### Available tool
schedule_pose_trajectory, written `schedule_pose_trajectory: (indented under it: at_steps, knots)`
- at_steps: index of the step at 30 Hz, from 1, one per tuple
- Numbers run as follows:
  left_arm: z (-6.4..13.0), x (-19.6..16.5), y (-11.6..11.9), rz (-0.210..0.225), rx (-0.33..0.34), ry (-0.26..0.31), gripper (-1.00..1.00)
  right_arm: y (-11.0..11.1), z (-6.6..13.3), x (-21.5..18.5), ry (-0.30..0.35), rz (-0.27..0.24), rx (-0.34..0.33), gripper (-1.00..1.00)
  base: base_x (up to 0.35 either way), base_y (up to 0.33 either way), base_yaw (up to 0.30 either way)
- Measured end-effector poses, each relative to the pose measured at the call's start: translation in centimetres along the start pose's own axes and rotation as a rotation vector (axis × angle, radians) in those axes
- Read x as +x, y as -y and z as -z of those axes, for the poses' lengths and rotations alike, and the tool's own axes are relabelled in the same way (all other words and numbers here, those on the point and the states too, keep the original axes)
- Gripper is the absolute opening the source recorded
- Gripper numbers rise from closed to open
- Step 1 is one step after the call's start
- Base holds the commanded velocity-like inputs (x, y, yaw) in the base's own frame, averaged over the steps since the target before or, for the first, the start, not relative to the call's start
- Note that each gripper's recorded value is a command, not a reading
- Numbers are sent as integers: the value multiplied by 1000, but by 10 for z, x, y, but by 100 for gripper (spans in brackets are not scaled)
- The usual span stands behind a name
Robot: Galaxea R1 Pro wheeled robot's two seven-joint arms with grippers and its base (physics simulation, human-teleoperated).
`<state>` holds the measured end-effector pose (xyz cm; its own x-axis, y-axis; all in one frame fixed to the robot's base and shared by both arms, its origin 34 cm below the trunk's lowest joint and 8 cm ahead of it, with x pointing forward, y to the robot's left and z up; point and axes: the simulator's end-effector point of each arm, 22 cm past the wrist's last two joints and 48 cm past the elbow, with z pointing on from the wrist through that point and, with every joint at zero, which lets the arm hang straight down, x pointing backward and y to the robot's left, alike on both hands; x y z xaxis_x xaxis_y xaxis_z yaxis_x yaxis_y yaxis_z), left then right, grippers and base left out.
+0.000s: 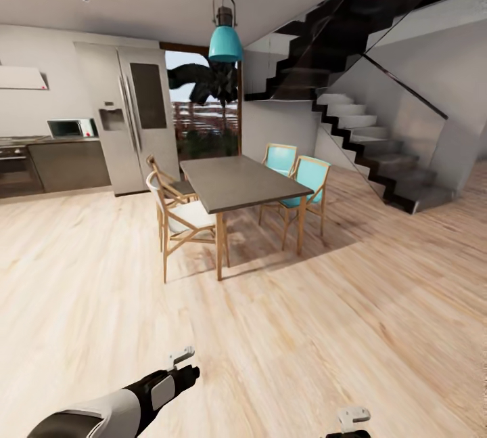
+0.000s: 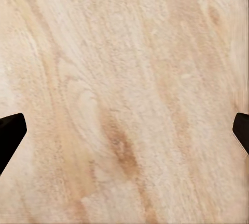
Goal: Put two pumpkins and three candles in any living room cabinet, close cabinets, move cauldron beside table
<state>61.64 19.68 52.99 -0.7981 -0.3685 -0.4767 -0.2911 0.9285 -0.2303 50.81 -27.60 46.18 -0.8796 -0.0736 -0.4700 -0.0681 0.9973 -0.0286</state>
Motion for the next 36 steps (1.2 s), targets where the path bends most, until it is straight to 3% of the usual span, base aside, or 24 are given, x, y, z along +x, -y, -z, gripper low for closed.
schedule_pose_trajectory:
  at_steps: [18, 36]
  knots:
    - [2, -2, 1, 0, 2, 5, 100, 0, 1, -2, 6, 0, 0, 100, 297, 130, -273]
    - [2, -3, 2, -1, 4, 6, 100, -3, 2, 13, -19, 4, -5, 100, 292, 215, -29]
